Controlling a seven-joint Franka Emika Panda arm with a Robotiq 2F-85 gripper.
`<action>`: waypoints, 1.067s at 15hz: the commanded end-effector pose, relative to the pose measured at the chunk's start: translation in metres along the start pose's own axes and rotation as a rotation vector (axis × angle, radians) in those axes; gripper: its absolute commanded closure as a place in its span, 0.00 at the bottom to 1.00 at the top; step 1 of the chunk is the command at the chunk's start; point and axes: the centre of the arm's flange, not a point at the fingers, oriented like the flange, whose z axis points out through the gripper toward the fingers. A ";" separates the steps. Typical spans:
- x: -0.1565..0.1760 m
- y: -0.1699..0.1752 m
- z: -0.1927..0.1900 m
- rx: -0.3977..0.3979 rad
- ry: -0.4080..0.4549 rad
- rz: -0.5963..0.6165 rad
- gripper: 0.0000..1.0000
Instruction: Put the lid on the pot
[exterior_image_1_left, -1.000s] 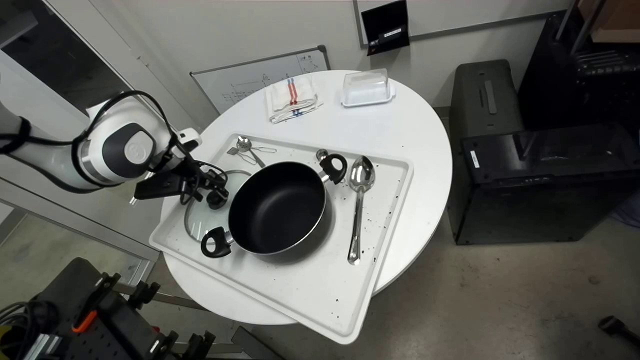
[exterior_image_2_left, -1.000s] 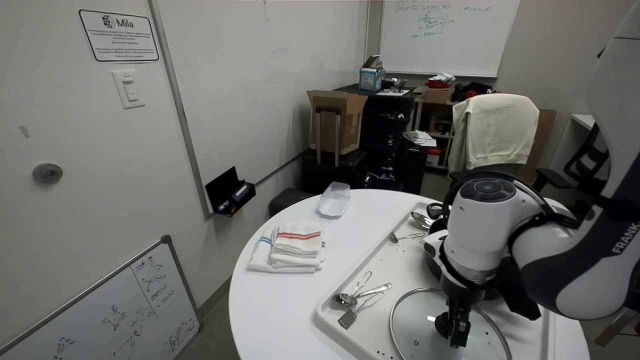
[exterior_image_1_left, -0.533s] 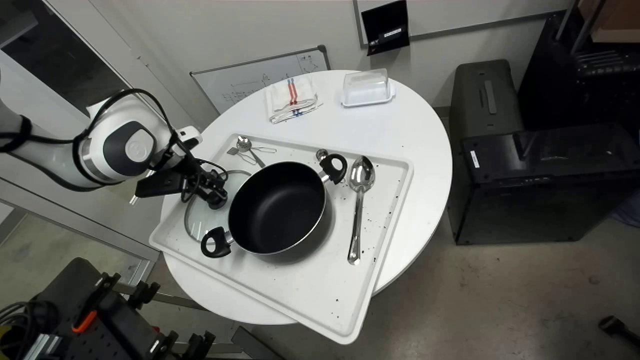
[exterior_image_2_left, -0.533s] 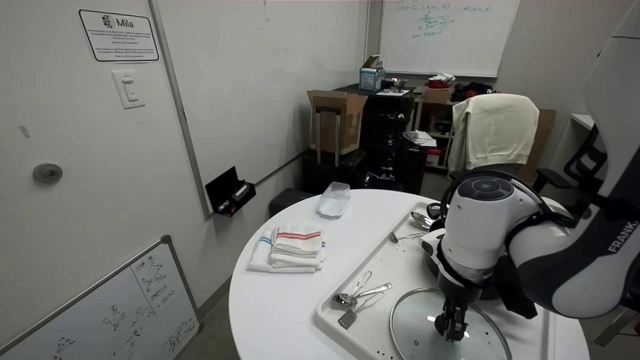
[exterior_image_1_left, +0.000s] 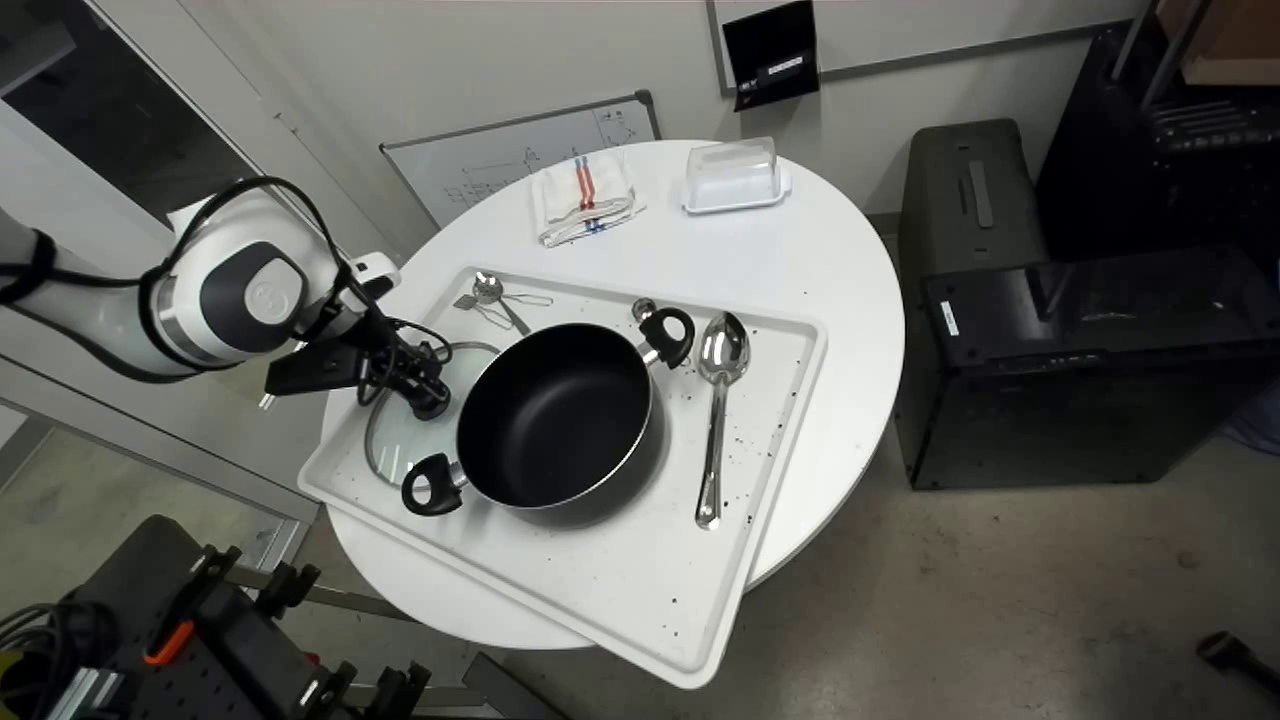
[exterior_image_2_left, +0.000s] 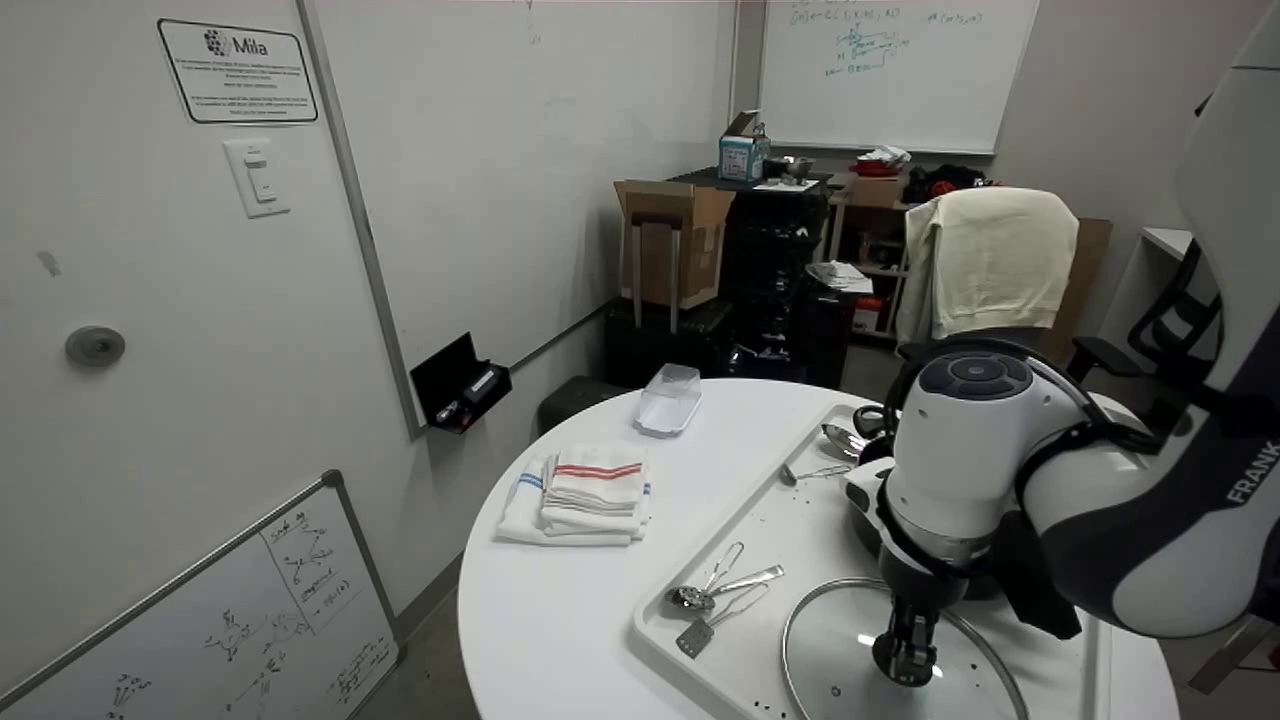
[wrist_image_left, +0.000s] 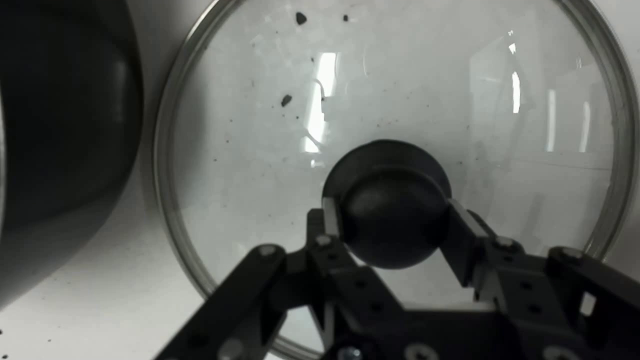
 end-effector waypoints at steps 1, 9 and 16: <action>-0.018 -0.008 -0.032 0.006 -0.028 0.000 0.75; -0.058 -0.020 -0.114 0.003 -0.045 -0.066 0.75; -0.071 -0.003 -0.190 -0.022 -0.032 -0.040 0.75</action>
